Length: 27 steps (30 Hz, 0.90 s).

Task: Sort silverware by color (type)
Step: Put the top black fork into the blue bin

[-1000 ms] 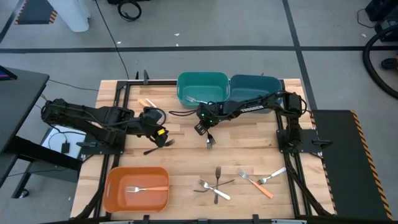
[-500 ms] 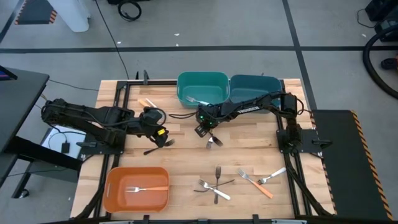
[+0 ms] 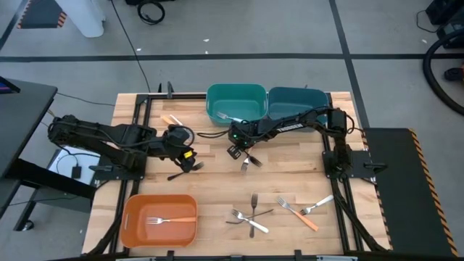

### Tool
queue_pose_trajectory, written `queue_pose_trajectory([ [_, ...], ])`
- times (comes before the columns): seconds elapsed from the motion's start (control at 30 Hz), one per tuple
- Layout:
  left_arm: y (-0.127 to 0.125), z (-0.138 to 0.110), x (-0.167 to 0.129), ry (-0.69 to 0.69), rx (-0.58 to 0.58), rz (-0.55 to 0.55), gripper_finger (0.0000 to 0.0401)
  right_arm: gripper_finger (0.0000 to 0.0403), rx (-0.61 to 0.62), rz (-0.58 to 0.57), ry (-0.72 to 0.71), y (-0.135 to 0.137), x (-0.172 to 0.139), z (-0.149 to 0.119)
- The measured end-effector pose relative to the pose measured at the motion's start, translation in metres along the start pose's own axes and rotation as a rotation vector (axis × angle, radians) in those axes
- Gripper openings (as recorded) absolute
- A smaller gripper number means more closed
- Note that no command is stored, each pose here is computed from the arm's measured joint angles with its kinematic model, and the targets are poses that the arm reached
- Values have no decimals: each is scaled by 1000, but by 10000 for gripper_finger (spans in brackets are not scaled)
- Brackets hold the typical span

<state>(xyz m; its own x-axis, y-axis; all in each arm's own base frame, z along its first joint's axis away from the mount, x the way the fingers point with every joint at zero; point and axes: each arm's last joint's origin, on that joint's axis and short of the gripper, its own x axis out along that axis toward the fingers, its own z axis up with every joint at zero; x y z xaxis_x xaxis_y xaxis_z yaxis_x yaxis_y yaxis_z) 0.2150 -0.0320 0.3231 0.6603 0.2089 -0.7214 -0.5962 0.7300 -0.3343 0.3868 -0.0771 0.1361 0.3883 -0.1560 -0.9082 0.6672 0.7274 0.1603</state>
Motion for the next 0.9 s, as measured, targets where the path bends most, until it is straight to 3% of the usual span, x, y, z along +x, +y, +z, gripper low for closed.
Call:
queue_pose_trajectory([
  [0.17,0,0,0,1,3,1,114,12,-20,37,27,-1,0,0],
  [0.37,0,0,0,1,23,1,114,45,-68,117,90,0,-2,-3],
  [0.63,0,0,0,1,31,1,114,88,-61,106,142,-3,-8,-6],
  [0.9,0,0,0,2,38,2,114,96,-82,70,202,1,-12,-16],
])
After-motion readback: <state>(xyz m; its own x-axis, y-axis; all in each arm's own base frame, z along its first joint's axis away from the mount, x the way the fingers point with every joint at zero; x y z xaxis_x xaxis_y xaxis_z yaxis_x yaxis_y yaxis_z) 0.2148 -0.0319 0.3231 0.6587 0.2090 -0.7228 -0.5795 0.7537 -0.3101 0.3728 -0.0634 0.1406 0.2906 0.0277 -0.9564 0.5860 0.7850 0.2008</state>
